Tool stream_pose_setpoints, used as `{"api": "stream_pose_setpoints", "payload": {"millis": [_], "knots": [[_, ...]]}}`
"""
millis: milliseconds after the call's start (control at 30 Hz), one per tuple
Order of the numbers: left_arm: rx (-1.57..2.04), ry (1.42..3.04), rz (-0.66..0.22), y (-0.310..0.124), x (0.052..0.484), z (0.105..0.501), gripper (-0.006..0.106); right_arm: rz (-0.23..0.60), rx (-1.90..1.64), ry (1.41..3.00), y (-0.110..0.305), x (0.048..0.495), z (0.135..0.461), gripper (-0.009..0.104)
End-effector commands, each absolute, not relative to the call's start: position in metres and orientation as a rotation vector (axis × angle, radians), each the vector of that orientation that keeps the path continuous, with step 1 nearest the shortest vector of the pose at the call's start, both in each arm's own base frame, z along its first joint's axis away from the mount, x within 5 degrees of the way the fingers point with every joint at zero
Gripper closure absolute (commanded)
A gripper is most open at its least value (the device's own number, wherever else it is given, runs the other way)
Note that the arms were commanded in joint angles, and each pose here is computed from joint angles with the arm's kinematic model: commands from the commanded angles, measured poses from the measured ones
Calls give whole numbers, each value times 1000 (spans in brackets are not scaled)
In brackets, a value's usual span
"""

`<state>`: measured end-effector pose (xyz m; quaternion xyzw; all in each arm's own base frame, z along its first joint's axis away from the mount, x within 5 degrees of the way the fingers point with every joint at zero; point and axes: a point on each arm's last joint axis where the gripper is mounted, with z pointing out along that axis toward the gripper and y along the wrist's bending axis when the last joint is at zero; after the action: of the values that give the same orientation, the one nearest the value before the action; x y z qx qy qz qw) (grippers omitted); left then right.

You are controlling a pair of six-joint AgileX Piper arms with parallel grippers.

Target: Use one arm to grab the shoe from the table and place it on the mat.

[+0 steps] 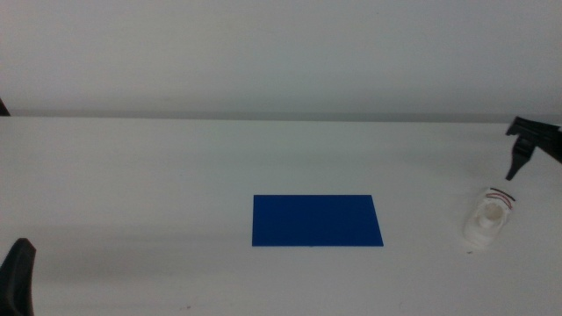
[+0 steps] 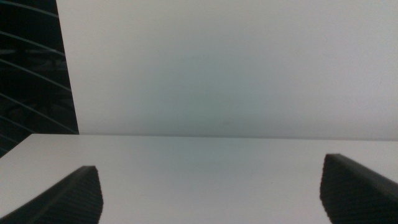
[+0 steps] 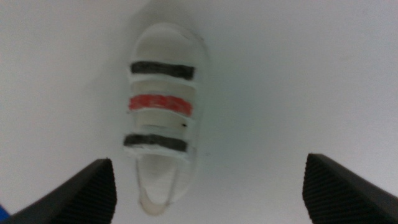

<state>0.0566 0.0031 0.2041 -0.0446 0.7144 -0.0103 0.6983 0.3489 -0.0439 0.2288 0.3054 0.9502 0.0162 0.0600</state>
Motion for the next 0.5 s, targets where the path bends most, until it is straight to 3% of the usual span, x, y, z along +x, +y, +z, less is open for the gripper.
{"api": "stream_pose_setpoints", "payload": {"millis": [0, 467], "knots": [[-105, 1577, -26, 3, 55, 194, 7, 28, 926, 2872, -38, 357, 223, 16], [-105, 1577, -26, 3, 55, 194, 7, -16, 931, 2959, -15, 373, 174, 16]]}}
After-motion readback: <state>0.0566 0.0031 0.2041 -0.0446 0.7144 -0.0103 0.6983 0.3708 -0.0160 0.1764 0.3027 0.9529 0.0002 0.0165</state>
